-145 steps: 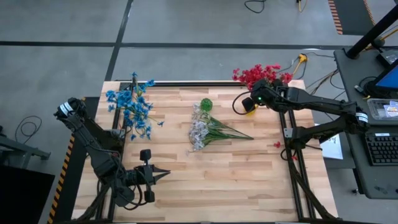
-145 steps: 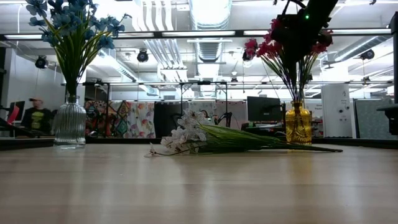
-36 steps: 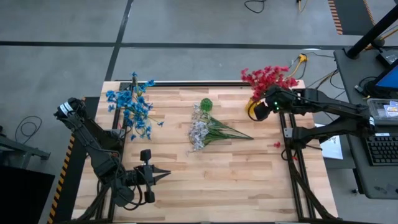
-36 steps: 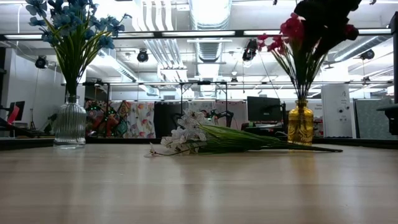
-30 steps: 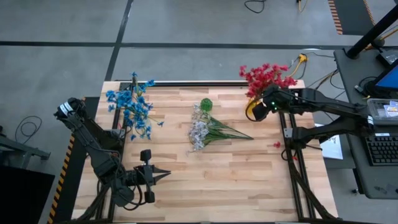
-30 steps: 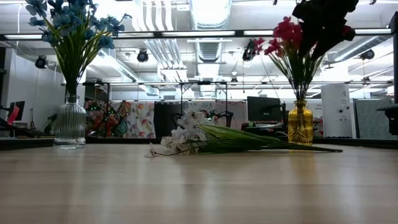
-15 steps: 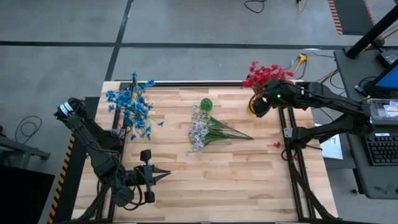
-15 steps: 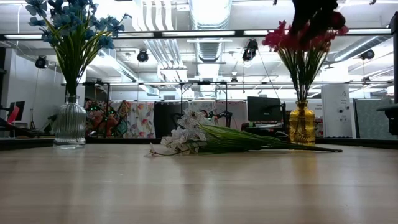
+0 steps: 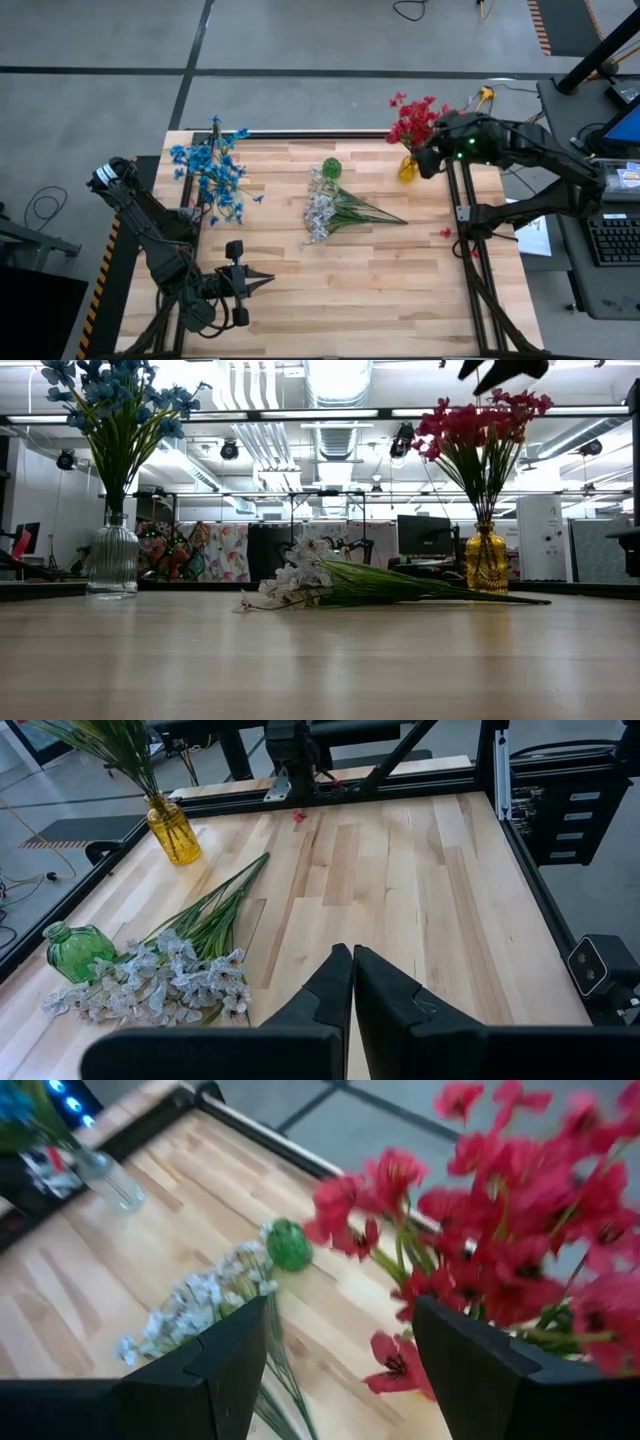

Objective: Sort flowers into vase by color
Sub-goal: Put the red flowers into the yellow vase, then put the white flowers into the green vase

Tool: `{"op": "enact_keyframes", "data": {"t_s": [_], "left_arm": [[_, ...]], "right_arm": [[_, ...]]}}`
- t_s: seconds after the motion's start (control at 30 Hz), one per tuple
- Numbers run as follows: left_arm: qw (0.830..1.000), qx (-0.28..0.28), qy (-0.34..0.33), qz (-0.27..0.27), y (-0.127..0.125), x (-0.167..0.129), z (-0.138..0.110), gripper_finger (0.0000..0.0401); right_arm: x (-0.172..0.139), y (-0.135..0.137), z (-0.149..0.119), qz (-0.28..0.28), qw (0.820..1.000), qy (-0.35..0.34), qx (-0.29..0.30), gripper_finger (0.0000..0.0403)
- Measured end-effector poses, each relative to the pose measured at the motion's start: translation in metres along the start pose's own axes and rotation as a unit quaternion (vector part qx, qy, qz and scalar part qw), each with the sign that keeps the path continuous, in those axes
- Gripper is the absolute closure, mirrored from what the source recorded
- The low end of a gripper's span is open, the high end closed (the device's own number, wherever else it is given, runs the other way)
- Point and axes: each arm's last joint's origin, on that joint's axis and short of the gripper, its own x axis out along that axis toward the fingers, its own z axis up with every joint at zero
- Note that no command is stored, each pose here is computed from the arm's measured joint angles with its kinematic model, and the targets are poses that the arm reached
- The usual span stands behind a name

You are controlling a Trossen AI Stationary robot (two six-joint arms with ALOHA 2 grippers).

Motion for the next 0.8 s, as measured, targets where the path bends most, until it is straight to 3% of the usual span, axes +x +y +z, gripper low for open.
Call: {"op": "enact_keyframes", "data": {"t_s": [0.17,0.4,0.53,0.8], "left_arm": [[1.0,0.0,0.0,0.0,0.0,0.0,0.0,0.0401],[1.0,-0.005,-0.002,0.002,0.001,0.001,0.001,0.0401],[1.0,-0.022,-0.011,0.001,0.0,0.004,0.004,0.0401],[0.998,-0.061,-0.033,-0.015,-0.012,0.014,0.007,0.0401]], "right_arm": [[-0.019,0.0,0.012,0.034,0.999,-0.028,0.004,0.0165],[-0.039,0.012,0.018,0.186,0.983,-0.009,-0.007,0.0165],[-0.042,0.024,0.009,0.248,0.967,0.045,-0.028,0.0165],[-0.034,0.073,-0.027,0.277,0.938,0.18,-0.107,0.0165]]}}
